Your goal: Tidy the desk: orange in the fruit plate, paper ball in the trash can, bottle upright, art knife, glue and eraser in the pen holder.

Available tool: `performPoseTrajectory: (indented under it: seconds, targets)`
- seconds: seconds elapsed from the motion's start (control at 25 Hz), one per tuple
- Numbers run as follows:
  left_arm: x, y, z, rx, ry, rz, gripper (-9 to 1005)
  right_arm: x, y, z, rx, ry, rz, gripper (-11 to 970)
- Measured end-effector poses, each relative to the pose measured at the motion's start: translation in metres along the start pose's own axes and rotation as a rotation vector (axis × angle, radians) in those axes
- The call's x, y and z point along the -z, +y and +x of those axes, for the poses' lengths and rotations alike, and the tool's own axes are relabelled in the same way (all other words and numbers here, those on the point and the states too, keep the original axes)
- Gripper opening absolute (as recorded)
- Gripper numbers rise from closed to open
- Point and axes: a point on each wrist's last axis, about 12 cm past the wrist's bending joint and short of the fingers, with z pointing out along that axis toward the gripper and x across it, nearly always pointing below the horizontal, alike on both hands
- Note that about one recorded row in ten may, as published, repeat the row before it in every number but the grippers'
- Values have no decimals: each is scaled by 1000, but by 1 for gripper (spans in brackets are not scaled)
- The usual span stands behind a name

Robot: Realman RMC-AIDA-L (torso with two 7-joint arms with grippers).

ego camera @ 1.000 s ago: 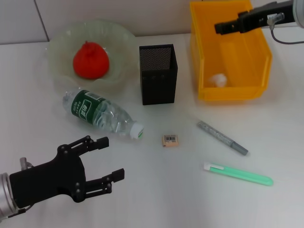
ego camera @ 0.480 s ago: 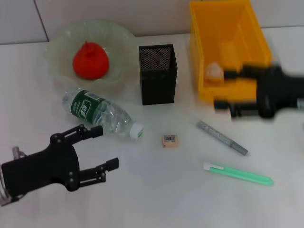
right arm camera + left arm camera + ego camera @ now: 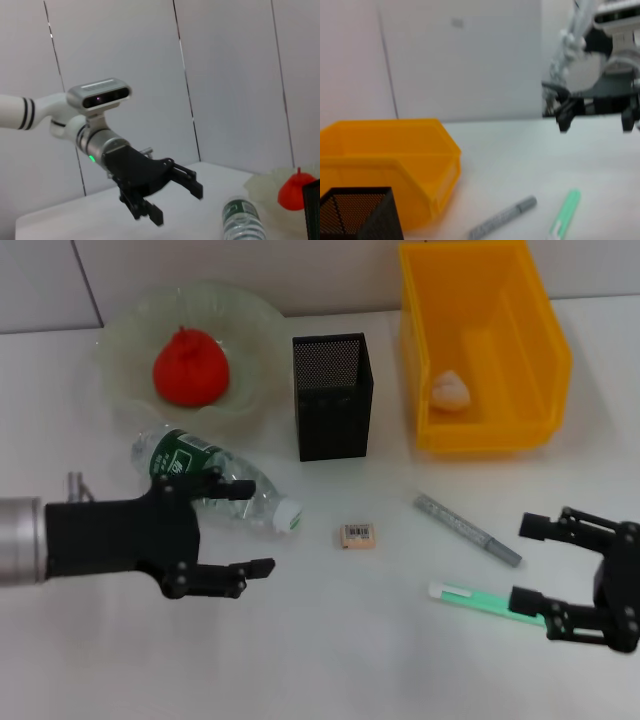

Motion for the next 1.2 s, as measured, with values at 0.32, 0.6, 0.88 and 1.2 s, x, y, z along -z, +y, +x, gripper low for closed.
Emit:
performPoseTrajectory:
  seconds: [0.32, 0.6, 0.88, 1.2]
  targets:
    - [-39, 28, -45, -340, 262, 64, 747, 3, 18, 21, -80, 2, 2, 810]
    - [-75, 25, -65, -537, 459, 65, 743, 4, 26, 32, -134, 16, 1, 809]
    - [-101, 18, -72, -615, 588, 115, 740, 3, 29, 37, -162, 14, 6, 809]
    - [-113, 16, -69, -659, 687, 104, 736, 2, 32, 40, -178, 8, 6, 809]
